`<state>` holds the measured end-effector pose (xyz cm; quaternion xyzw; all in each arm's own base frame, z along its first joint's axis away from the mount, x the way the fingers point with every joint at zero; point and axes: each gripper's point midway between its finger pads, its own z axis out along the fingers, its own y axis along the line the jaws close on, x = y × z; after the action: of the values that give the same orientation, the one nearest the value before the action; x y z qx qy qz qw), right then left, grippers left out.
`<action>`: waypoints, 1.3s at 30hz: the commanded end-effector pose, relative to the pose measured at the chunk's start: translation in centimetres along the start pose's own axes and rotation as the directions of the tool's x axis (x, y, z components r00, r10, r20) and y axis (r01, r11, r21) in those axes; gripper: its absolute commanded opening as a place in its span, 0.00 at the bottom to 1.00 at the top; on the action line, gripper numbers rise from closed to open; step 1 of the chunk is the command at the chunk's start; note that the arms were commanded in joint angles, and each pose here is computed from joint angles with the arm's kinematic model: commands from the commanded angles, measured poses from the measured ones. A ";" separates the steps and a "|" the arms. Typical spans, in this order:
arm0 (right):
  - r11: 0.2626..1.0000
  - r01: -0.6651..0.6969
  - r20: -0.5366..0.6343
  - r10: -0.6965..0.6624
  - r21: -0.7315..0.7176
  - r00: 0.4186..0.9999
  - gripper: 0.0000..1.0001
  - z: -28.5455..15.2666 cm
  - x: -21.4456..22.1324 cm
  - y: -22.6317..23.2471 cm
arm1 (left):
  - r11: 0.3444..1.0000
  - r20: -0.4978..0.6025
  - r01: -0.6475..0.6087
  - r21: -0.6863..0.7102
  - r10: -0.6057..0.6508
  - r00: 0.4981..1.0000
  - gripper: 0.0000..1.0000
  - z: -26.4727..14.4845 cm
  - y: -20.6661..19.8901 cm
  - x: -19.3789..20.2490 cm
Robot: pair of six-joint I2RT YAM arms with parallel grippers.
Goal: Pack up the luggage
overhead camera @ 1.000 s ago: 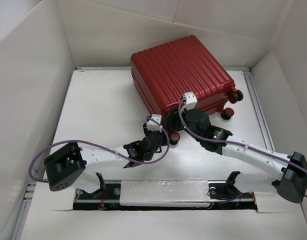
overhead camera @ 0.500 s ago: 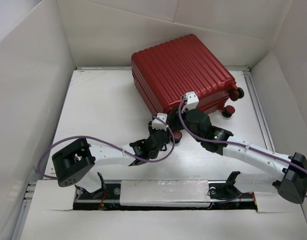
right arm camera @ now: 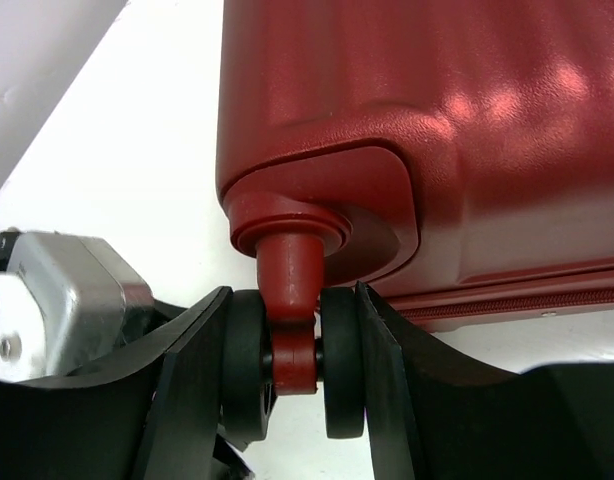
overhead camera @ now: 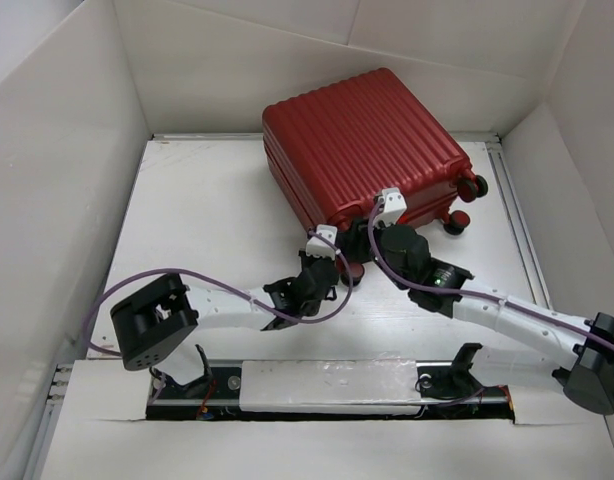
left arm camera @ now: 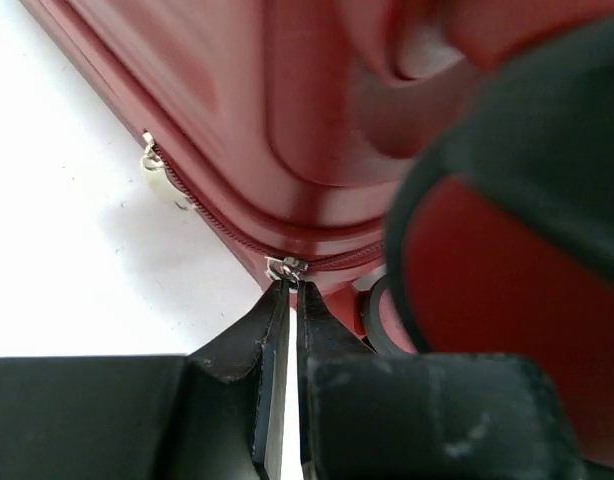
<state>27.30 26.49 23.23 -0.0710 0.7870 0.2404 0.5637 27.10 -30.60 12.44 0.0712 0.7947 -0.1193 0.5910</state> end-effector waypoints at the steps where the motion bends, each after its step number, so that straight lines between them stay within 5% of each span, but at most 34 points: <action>1: 0.999 -0.054 0.091 0.055 -0.010 0.994 0.00 -1.3 -2.5 0.4 | 0.986 0.124 0.131 -0.104 -0.118 0.985 0.00 0.7 4.0 -3.7; 13: 0.999 -0.032 0.060 0.030 0.044 0.998 0.00 -2.0 -0.7 -1.4 | 0.917 0.107 0.335 -0.217 -0.319 0.942 0.00 2.8 14.5 -3.7; 16: 0.999 -0.028 0.048 0.026 0.038 0.999 0.00 -1.8 -0.4 -1.3 | 0.926 0.098 0.366 -0.088 -0.358 0.929 0.00 2.3 12.8 -4.8; 17: 0.999 -0.020 0.034 0.019 0.045 0.999 0.00 -1.5 0.1 -1.4 | 0.931 0.062 0.361 0.056 -0.364 0.929 0.00 1.6 10.2 -4.7; 21: 0.999 -0.016 0.023 0.016 0.040 1.000 0.00 -1.0 0.1 -0.9 | 0.934 0.040 0.199 0.295 -0.220 0.975 0.03 -2.2 3.0 -3.7; 23: 0.999 -0.021 0.032 0.020 0.035 0.999 0.00 -1.0 -0.1 -0.8 | 0.913 0.021 0.154 0.377 -0.175 0.984 0.21 -3.9 0.1 -2.9; 24: 0.999 -0.021 0.032 0.020 0.035 0.999 0.00 -1.0 -0.1 -0.8 | 0.904 -0.001 0.148 0.402 -0.161 0.987 0.39 -4.0 -0.4 -2.2; 29: 0.999 -0.025 0.035 0.024 0.022 0.999 0.00 -0.9 -0.2 -0.5 | 0.908 0.000 0.109 0.406 -0.119 0.993 0.52 -3.1 -1.2 -2.2; 39: 1.000 -0.028 0.039 0.028 0.010 0.999 0.00 -1.3 -0.3 -0.5 | 0.963 -0.001 0.086 0.257 -0.089 0.996 0.50 0.9 -0.5 -2.5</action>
<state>26.64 25.25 23.17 -0.0555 0.7816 0.2407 0.5728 26.61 -31.45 12.11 0.1372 0.7884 -0.2551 0.5427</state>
